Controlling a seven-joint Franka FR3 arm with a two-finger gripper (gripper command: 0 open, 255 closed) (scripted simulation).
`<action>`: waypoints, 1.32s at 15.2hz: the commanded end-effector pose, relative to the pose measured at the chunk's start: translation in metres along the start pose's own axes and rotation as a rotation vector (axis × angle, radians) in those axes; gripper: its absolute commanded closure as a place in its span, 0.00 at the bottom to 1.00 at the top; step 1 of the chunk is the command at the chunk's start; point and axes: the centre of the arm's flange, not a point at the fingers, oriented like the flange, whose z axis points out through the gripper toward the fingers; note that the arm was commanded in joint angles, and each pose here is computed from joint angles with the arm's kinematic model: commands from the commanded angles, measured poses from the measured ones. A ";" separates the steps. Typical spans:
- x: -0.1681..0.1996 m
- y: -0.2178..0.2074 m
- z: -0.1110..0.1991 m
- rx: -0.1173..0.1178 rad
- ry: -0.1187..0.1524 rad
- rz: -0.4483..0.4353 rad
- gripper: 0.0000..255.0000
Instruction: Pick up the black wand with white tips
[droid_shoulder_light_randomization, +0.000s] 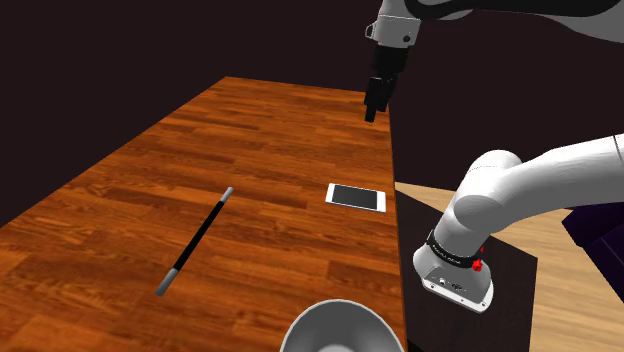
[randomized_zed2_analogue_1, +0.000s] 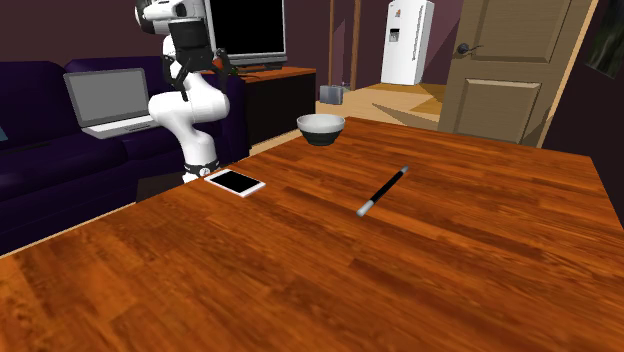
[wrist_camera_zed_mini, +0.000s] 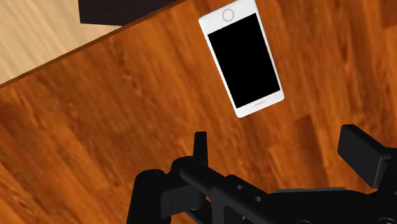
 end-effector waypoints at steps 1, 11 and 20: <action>0.000 0.000 0.000 0.000 0.000 0.000 0.00; 0.015 -0.126 0.052 -0.038 0.021 0.294 0.00; 0.061 -0.229 0.103 -0.073 0.039 0.559 0.00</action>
